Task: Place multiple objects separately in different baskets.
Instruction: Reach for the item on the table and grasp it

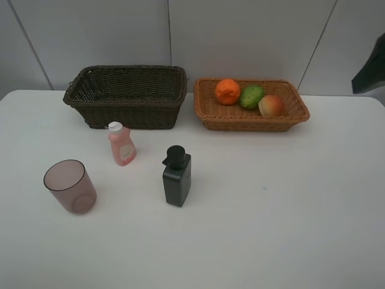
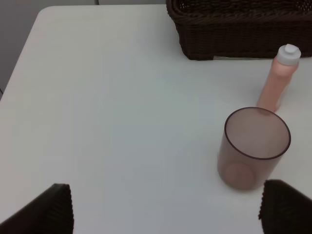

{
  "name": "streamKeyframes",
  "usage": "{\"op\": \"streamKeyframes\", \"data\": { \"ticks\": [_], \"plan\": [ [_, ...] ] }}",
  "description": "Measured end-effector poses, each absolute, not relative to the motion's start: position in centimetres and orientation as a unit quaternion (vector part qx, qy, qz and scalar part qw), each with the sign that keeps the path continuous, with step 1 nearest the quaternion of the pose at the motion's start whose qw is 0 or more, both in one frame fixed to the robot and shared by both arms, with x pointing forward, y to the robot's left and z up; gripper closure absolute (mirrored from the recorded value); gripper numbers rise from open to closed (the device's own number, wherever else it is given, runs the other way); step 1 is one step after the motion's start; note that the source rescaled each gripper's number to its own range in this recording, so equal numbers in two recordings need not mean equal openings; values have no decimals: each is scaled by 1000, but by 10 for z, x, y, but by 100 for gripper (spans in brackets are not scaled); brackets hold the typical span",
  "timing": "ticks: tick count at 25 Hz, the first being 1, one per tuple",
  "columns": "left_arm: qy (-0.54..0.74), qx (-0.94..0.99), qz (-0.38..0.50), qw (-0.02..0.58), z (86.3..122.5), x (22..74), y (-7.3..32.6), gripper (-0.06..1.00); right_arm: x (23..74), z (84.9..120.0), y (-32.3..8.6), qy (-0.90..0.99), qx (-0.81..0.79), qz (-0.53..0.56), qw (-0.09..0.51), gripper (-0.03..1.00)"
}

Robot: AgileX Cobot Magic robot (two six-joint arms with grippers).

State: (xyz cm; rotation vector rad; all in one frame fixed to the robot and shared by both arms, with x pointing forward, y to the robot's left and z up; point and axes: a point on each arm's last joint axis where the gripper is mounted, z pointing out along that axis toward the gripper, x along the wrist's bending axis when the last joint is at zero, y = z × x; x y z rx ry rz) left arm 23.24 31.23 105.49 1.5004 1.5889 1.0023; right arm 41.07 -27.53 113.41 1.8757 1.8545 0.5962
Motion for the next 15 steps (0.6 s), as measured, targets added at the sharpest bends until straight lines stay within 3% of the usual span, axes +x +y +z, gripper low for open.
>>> {"op": "streamKeyframes", "data": {
  "ticks": [8,15],
  "plan": [
    [616,582,389,360,1055,232,312,-4,316,1171,-285,680,595,333,271,-3],
    [616,582,389,360,1055,232,312,-4,263,1134,-289,679,560,387,275,-3]
  ]
}}
